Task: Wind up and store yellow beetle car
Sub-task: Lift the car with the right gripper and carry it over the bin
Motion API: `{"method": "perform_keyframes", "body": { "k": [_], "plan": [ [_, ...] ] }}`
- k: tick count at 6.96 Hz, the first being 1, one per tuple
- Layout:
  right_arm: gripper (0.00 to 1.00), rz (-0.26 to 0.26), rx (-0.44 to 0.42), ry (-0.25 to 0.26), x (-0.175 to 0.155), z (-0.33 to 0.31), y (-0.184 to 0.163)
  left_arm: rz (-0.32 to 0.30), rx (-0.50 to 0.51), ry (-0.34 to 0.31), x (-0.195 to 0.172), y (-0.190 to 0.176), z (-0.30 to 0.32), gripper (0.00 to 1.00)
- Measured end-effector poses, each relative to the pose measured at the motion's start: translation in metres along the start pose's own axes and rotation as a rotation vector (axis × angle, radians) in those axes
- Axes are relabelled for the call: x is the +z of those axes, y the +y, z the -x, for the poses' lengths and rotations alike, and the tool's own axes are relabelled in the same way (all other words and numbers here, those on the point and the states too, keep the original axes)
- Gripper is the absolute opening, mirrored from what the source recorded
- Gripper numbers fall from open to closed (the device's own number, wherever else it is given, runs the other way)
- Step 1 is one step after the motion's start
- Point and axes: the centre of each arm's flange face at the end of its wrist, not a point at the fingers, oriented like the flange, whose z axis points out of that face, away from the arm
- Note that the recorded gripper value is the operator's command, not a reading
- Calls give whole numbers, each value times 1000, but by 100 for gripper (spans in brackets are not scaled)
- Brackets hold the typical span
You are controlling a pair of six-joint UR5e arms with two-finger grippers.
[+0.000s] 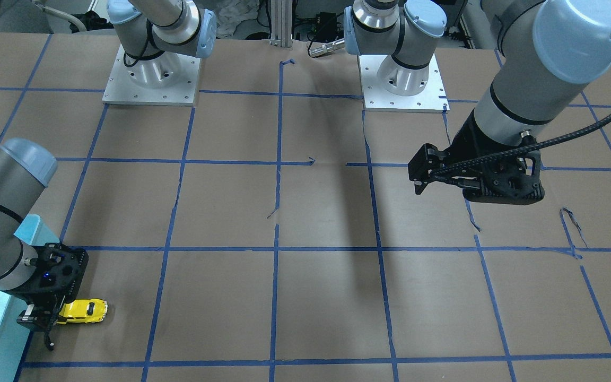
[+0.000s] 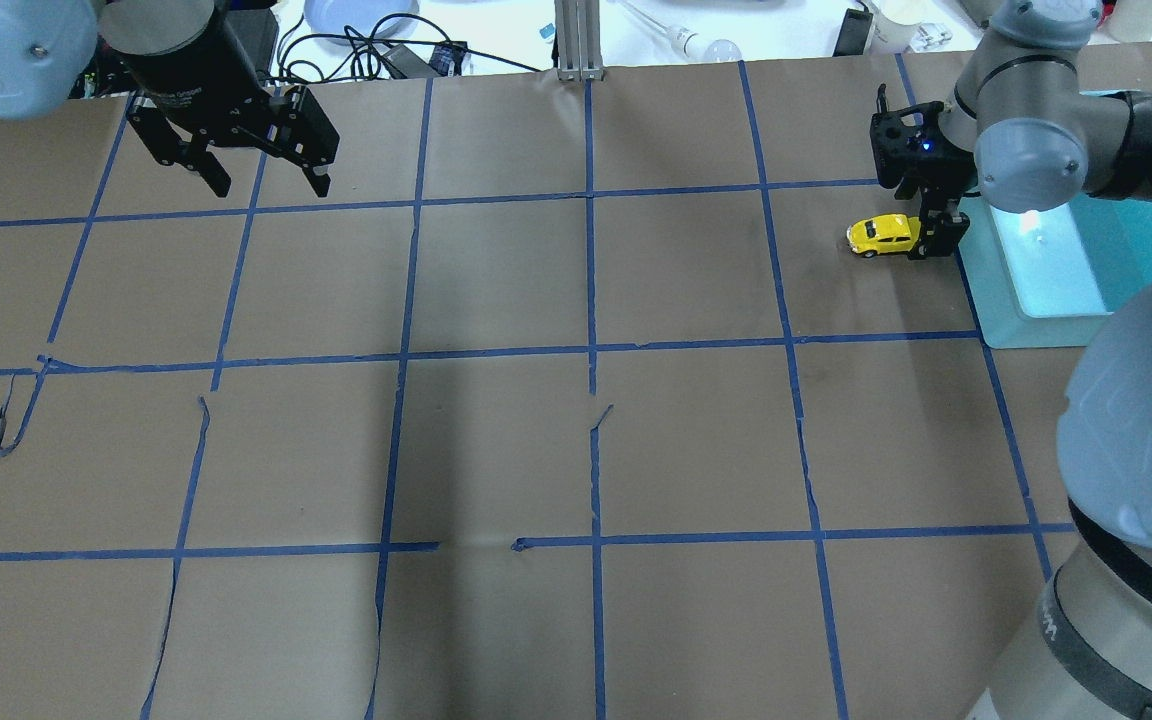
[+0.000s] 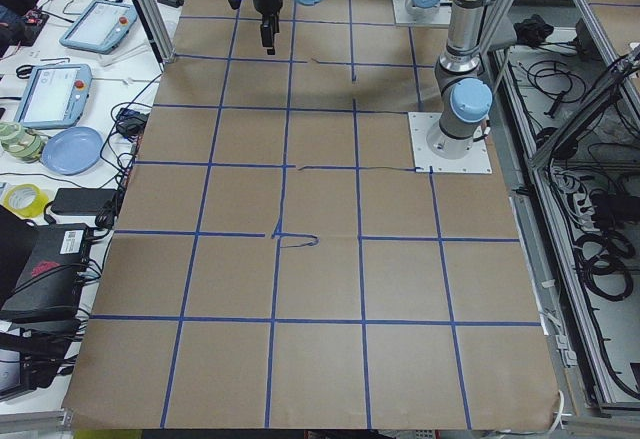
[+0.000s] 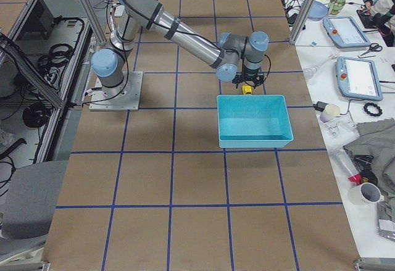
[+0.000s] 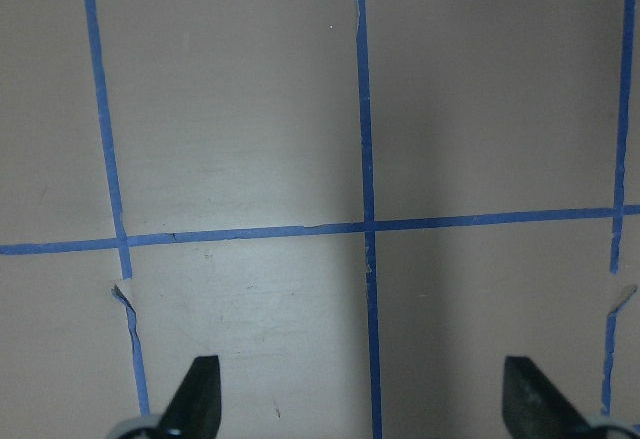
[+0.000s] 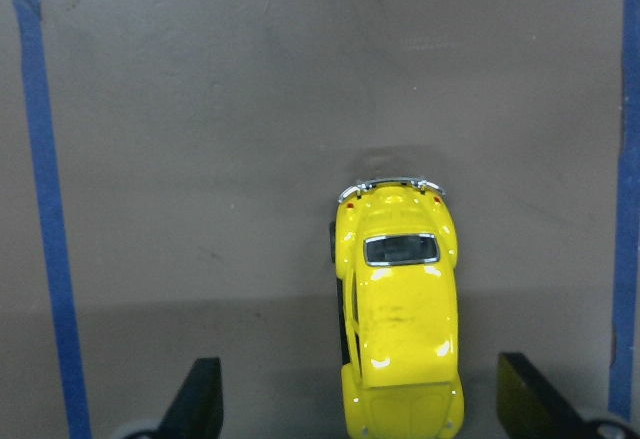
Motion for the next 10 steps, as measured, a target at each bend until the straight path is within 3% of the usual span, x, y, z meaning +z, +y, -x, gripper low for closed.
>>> {"method": "perform_keyframes", "body": {
  "k": [2, 3, 4, 5, 8, 10],
  "plan": [
    [94, -8, -2, 10, 19, -3, 0, 3, 1, 3, 2, 2, 0, 100],
    [66, -9, 0, 6, 28, -3, 0, 2, 1, 1, 1, 4, 0, 100],
    [31, -3, 2, 9, 31, -4, 1, 5, 9, -2, 1, 5, 1, 100],
    [22, 2, 3, 10, 32, -3, 1, 7, 26, -4, 2, 6, 1, 100],
    [11, 4, 14, 31, 14, -3, 1, -3, 37, -8, -3, 9, 3, 100],
    [10, 8, 30, 84, -40, -1, -1, -15, 32, -21, -8, 11, 7, 100]
  ]
}}
